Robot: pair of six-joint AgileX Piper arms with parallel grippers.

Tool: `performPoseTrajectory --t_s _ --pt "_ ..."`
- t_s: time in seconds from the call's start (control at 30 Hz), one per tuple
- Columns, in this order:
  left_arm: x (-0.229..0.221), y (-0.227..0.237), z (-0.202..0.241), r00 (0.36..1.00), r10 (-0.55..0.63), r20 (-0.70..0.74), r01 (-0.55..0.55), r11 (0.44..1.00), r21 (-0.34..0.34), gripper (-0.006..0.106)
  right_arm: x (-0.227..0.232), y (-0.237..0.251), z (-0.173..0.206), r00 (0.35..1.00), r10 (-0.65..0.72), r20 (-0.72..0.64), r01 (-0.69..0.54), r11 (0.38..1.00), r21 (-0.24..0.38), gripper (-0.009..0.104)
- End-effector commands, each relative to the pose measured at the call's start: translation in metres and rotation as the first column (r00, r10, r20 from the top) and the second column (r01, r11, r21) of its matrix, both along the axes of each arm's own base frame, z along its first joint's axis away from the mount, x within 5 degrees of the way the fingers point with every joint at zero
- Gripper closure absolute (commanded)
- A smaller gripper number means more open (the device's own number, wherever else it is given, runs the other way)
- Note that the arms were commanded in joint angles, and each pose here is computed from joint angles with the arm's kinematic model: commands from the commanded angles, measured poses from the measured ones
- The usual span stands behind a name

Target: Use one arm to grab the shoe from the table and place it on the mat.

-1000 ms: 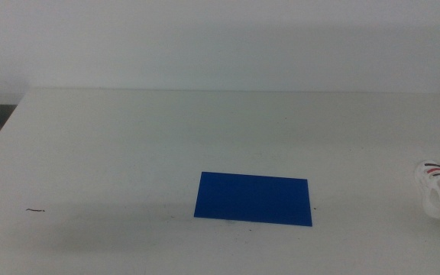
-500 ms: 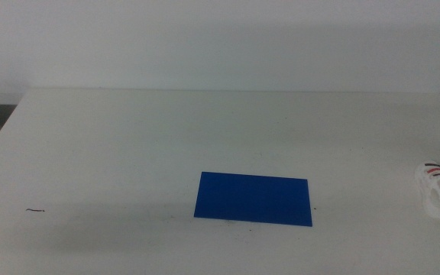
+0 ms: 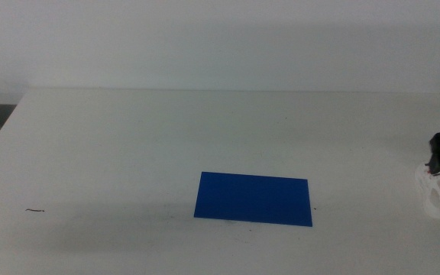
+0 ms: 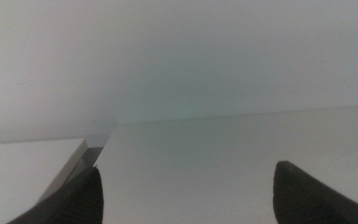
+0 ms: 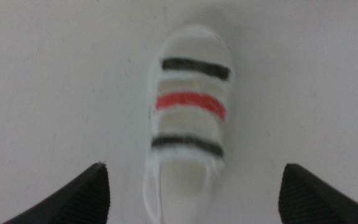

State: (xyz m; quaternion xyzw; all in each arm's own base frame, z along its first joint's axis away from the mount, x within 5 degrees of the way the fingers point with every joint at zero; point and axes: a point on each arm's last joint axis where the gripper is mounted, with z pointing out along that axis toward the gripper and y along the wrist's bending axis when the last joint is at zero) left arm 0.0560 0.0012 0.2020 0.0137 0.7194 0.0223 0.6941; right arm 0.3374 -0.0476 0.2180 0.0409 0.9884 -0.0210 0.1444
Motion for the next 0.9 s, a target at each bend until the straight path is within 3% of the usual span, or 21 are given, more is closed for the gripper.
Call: performPoseTrajectory --t_s 0.0,0.17,0.27,0.33,0.43,0.5,0.67,0.7,0.77,0.87 --pt "0.0 0.0 0.001 1.0 -0.002 0.008 0.002 1.0 -0.005 0.007 0.011 0.001 -0.012 1.0 0.007 0.024 -0.008 1.0 0.001 0.002" --pt "0.0 0.0 0.001 1.0 -0.002 0.008 0.002 1.0 -0.005 0.007 0.019 0.0 -0.04 1.0 0.012 -0.025 -0.012 1.0 -0.001 0.003" --pt "0.0 0.0 0.001 1.0 -0.002 0.008 0.002 1.0 -0.005 0.007 0.022 0.0 -0.049 1.0 0.003 -0.027 -0.003 1.0 0.007 0.011" --pt "0.0 0.0 0.001 1.0 -0.002 0.008 0.002 1.0 -0.005 0.007 0.025 0.0 -0.052 1.0 -0.01 -0.014 0.01 1.0 0.009 0.029" --pt "0.0 0.0 0.001 1.0 -0.002 0.008 0.002 1.0 -0.005 0.007 0.025 0.004 -0.047 1.0 0.002 -0.006 -0.002 1.0 0.009 0.067" --pt "0.0 0.0 0.001 1.0 -0.002 0.008 0.002 1.0 -0.005 0.007 0.026 0.019 -0.034 0.999 0.038 -0.005 -0.038 0.999 0.006 0.081" --pt "0.0 0.0 0.001 1.0 -0.002 0.008 0.002 1.0 -0.005 0.007 0.033 0.098 0.013 0.968 0.249 0.043 -0.248 0.969 -0.012 0.085" --pt "0.0 0.0 0.001 1.0 -0.002 0.008 0.002 1.0 -0.005 0.007 0.035 0.122 0.021 0.936 0.345 0.063 -0.344 0.939 -0.029 0.085" --pt "0.0 0.0 0.001 1.0 -0.002 0.008 0.002 1.0 -0.005 0.007 0.034 0.171 0.032 0.805 0.587 0.089 -0.579 0.809 -0.096 0.086" --pt "0.0 0.0 0.001 1.0 -0.002 0.008 0.002 1.0 -0.005 0.007 0.028 0.228 0.032 0.474 0.879 0.05 -0.856 0.474 -0.205 0.089"
